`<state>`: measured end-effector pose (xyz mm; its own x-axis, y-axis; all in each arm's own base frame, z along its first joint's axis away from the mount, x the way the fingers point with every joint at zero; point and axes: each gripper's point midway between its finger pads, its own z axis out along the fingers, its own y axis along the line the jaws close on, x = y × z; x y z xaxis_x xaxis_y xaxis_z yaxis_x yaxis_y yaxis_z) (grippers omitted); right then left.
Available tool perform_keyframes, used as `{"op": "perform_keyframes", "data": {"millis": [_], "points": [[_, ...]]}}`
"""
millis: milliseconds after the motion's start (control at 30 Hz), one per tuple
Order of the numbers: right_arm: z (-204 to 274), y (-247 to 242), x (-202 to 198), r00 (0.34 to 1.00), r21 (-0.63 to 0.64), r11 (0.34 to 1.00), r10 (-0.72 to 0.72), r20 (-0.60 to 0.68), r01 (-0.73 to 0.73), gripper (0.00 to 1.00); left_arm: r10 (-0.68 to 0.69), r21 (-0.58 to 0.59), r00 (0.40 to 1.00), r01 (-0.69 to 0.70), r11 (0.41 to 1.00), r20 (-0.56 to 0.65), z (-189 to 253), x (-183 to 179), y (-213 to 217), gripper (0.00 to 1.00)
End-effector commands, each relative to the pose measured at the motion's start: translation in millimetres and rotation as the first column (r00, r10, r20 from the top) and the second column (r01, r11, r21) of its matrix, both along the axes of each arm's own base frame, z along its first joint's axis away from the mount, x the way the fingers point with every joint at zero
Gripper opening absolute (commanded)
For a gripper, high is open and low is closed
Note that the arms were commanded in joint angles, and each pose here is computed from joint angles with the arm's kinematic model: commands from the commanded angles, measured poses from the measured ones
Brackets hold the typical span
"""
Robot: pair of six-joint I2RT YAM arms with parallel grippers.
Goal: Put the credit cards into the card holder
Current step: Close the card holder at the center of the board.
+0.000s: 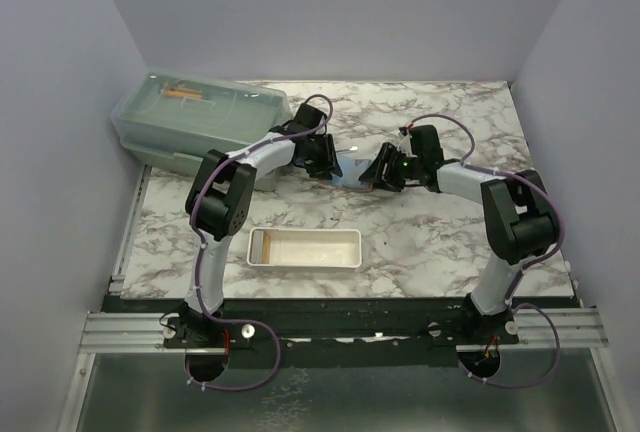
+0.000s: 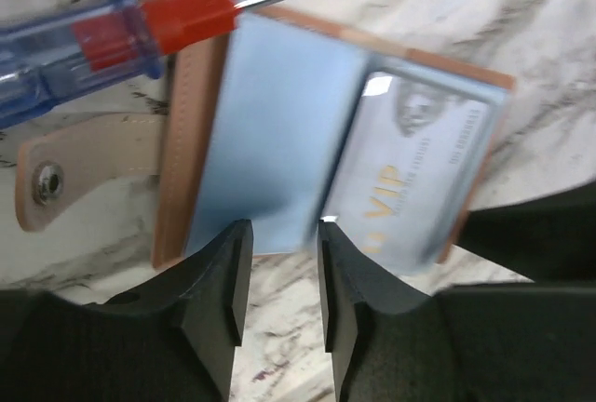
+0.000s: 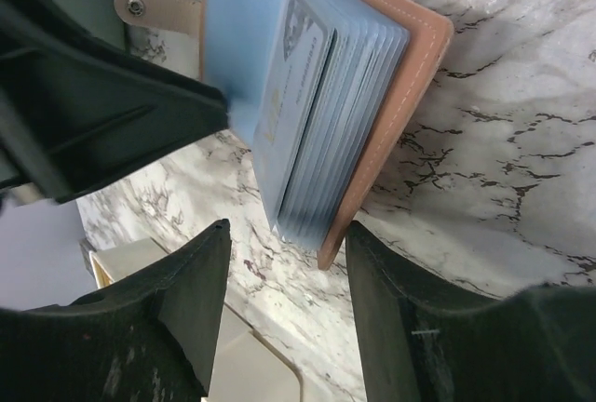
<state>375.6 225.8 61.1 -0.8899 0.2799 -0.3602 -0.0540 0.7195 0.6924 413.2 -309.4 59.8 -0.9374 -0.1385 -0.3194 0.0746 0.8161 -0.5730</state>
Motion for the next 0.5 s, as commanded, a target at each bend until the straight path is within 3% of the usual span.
{"op": "perform_keyframes", "data": {"millis": [0,200,467], "points": [[6.1,10.1,14.8,0.998,0.107,0.993,-0.052,0.044,0.047,0.56,0.019,0.093,0.998,-0.013,0.996,-0.063,-38.7,-6.2,11.8,0.37],[-3.6,12.1,12.4,0.994,0.188,0.976,-0.105,-0.017,0.106,0.61,0.001,0.094,0.989,0.014,0.995,-0.150,-60.7,-26.4,11.3,0.29],[-9.1,10.5,16.5,0.994,0.234,0.967,-0.108,0.003,0.104,0.61,-0.036,0.071,0.985,0.049,0.996,-0.167,-57.7,-41.3,-3.6,0.28]]}}
